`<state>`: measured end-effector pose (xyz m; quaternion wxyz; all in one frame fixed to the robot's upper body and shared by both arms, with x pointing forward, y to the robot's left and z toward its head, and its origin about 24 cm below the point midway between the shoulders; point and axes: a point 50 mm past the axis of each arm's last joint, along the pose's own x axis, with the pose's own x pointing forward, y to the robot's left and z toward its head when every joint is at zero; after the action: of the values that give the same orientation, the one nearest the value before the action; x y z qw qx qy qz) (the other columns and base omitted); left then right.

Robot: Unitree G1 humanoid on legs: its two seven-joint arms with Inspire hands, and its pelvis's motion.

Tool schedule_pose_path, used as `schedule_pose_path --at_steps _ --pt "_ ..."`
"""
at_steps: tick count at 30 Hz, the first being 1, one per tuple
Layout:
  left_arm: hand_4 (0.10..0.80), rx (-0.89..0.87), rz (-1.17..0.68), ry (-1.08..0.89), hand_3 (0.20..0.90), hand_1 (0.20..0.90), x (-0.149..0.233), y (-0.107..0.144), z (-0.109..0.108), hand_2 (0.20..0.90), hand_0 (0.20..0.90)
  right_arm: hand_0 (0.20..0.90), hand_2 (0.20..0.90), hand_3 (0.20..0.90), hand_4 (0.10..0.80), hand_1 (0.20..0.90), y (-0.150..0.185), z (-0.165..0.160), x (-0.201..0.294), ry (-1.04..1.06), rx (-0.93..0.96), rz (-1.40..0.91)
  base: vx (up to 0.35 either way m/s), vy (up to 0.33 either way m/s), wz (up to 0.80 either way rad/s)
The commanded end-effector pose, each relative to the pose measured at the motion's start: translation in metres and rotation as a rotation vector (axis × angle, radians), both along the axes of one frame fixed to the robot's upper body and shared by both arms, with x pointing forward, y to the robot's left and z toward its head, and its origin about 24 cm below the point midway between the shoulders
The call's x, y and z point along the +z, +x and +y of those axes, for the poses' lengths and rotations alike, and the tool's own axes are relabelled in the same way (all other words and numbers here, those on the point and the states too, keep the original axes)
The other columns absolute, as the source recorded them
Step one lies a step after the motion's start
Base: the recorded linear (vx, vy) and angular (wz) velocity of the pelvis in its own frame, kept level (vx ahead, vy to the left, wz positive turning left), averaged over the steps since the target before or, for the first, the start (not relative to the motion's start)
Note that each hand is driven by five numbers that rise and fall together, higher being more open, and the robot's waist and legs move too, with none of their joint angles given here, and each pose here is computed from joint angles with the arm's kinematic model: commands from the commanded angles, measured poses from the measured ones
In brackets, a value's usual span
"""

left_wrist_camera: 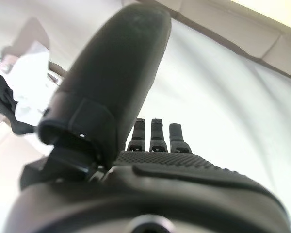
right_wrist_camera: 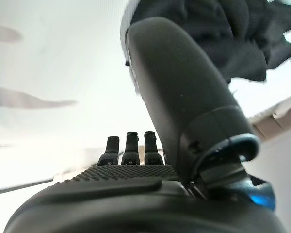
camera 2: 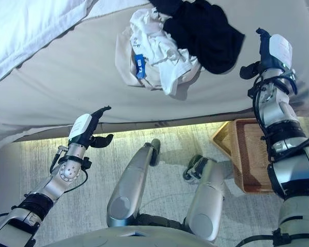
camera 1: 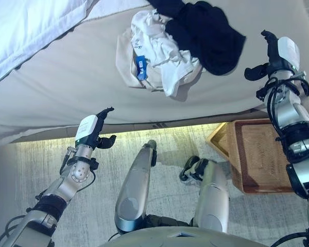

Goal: Pick up the clothes from the bed and place them into the basket

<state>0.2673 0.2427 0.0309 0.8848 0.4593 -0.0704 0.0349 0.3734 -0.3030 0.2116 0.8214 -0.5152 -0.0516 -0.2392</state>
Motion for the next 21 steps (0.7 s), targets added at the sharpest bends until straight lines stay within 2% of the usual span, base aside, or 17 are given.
schedule_pose_path --at_steps 1,9,14,21 --pt "0.8 -0.032 -0.329 -0.05 0.9 0.9 0.053 0.001 -0.004 0.9 0.9 0.9 0.9 0.9 0.8 0.9 0.0 -0.001 0.059 -0.086 -0.006 -0.141 -0.008 -0.007 0.06" --pt "0.8 -0.011 -0.37 -0.077 0.9 0.9 0.07 0.011 -0.002 0.9 0.9 0.9 0.9 0.9 0.8 0.9 0.009 0.006 0.091 -0.096 -0.024 -0.121 -0.011 -0.003 0.07" --pt "0.8 -0.006 -0.416 -0.146 0.9 0.9 0.078 0.006 0.002 0.9 0.9 0.9 0.9 0.9 0.8 0.9 0.008 0.009 0.11 -0.086 -0.025 -0.151 0.018 -0.017 0.03" --pt "0.8 -0.044 -0.484 -0.151 0.9 0.9 0.092 0.0 -0.004 0.9 0.9 0.9 0.9 0.9 0.8 0.9 0.002 0.008 0.142 -0.075 -0.084 -0.237 0.003 -0.041 0.14"
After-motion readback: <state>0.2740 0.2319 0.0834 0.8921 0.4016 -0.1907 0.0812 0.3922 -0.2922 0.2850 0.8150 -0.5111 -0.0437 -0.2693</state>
